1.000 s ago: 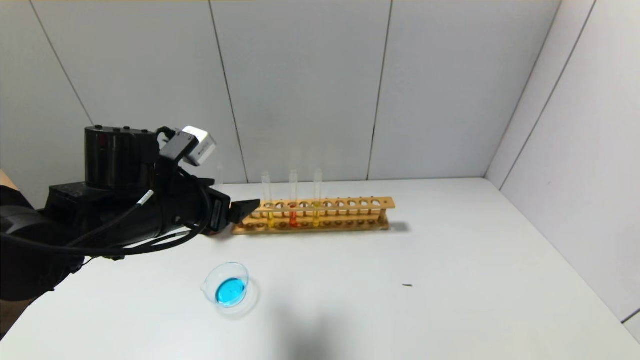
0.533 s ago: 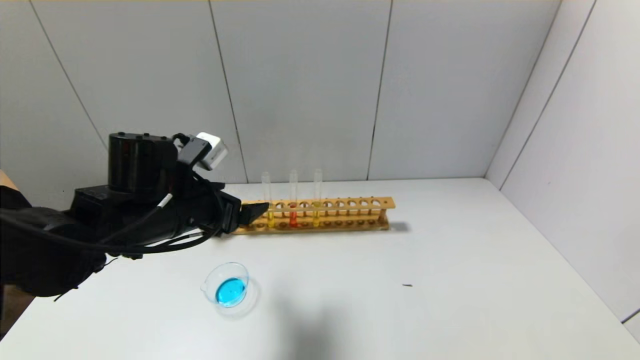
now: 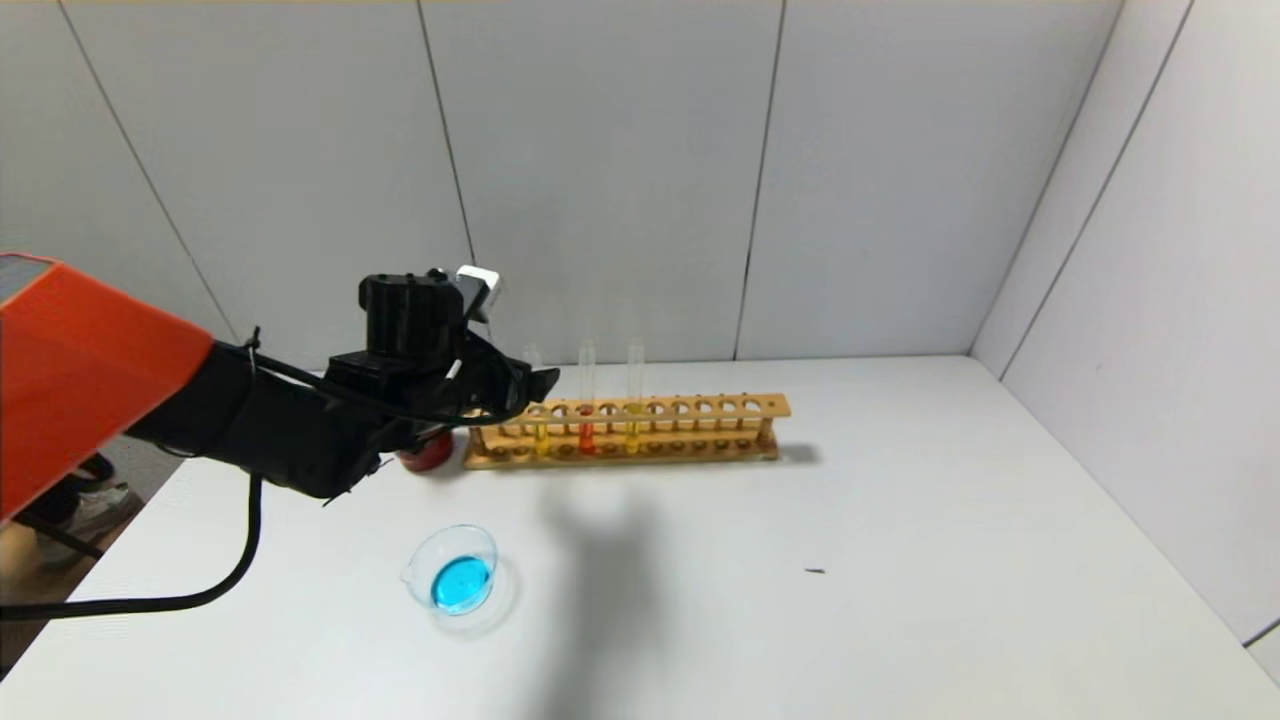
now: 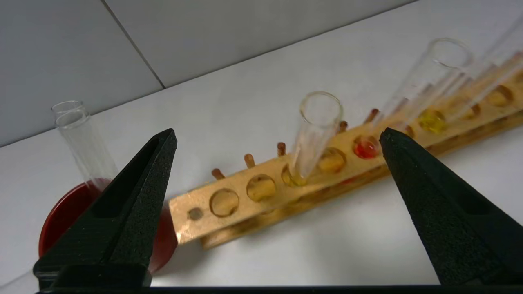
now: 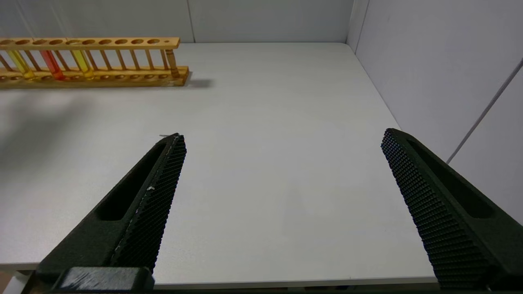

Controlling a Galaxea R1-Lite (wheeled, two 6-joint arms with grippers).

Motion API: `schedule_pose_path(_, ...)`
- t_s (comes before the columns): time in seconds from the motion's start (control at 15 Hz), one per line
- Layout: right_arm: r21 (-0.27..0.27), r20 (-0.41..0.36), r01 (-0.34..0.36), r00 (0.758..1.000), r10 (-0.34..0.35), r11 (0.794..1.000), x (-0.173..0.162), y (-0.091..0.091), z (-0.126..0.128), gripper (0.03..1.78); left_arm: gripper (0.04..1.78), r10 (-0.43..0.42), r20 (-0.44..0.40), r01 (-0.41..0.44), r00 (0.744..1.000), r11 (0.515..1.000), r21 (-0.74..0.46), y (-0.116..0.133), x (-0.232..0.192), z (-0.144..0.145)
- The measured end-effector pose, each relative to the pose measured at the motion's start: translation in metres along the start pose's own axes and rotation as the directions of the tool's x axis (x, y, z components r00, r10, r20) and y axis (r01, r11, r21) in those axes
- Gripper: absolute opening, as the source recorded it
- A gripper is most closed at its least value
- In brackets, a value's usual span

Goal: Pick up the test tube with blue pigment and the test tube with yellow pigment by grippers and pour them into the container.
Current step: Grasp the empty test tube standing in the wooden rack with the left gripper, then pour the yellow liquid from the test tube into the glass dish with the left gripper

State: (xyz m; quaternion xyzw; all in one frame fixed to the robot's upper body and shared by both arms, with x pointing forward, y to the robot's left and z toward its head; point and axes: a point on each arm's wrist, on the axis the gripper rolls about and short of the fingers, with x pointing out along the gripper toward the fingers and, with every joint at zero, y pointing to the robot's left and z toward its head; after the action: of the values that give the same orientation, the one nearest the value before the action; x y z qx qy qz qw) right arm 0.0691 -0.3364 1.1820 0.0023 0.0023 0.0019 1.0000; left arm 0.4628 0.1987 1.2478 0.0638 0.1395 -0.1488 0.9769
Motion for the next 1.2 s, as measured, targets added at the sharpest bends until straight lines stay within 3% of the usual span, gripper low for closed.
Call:
schedule_pose_path(0.2, 0.000, 0.000, 0.000, 1.000, 0.000, 1.000, 0.000, 0.000, 0.000, 1.75, 1.71, 0.006, -0.012, -0.006, 1.000, 0.999, -0.035, 0.001, 0.018, -0.001)
schedule_pose_path(0.4, 0.000, 0.000, 0.000, 1.000, 0.000, 1.000, 0.000, 0.000, 0.000, 1.75, 1.47, 0.004, -0.031, -0.005, 1.000, 0.999, -0.043, 0.000, 0.027, -0.005)
schedule_pose_path(0.73, 0.000, 0.000, 0.000, 1.000, 0.000, 1.000, 0.000, 0.000, 0.000, 1.75, 0.60, -0.004, -0.031, 0.003, 1.000, 0.999, -0.040, -0.004, 0.028, -0.006)
schedule_pose_path(0.87, 0.000, 0.000, 0.000, 1.000, 0.000, 1.000, 0.000, 0.000, 0.000, 1.75, 0.35, -0.009, -0.030, 0.008, 0.999, 0.999, -0.039, -0.006, 0.028, -0.005)
schedule_pose_path(1.2, 0.000, 0.000, 0.000, 1.000, 0.000, 1.000, 0.000, 0.000, 0.000, 1.75, 0.31, -0.021, -0.016, 0.020, 1.000, 1.000, -0.024, -0.013, 0.021, 0.004)
